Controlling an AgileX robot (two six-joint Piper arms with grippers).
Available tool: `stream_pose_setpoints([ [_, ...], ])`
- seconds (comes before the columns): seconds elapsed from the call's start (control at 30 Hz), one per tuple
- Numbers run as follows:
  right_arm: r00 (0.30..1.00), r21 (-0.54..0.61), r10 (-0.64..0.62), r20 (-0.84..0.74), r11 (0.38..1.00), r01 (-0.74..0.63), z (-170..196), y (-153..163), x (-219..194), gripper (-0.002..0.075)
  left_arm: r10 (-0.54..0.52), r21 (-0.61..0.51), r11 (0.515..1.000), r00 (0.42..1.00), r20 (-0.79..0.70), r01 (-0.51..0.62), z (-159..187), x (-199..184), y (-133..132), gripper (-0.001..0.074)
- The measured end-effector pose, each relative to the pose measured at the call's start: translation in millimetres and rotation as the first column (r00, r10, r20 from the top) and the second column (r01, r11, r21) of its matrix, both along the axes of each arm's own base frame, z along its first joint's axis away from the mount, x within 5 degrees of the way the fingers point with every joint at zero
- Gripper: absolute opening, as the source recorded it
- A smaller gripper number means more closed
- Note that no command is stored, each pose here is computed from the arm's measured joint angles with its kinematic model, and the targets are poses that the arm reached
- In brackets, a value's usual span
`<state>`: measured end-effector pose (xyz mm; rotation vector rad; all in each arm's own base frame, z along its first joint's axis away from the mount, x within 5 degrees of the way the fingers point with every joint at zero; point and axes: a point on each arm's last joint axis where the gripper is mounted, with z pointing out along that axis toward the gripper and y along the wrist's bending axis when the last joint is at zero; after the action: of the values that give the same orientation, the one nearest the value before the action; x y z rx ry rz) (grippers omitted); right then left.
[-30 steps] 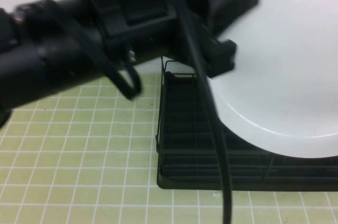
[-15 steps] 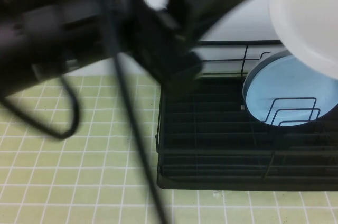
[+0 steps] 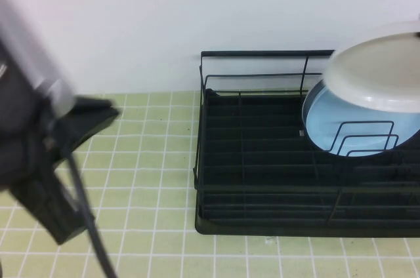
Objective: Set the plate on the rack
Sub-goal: Place the plate on the rack
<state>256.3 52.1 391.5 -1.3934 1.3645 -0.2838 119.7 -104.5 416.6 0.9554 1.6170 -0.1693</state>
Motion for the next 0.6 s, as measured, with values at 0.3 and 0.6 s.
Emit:
stream_pose_setpoints([
  [0.3, 0.995, -0.086, 0.045, -0.084, 0.995, -0.052, -28.8, 4.4, 42.2, -0.0003, 0.105, -0.11, 0.989, 0.992, 0.076, -0.096, -52.6, -14.0, 26.1, 0.0],
  [0.6, 0.995, -0.108, 0.031, -0.097, 0.993, -0.042, -37.7, 3.0, 50.4, -0.0004, 0.176, -0.132, 0.975, 0.984, -0.021, -0.177, -78.0, -15.3, 33.7, 0.0],
])
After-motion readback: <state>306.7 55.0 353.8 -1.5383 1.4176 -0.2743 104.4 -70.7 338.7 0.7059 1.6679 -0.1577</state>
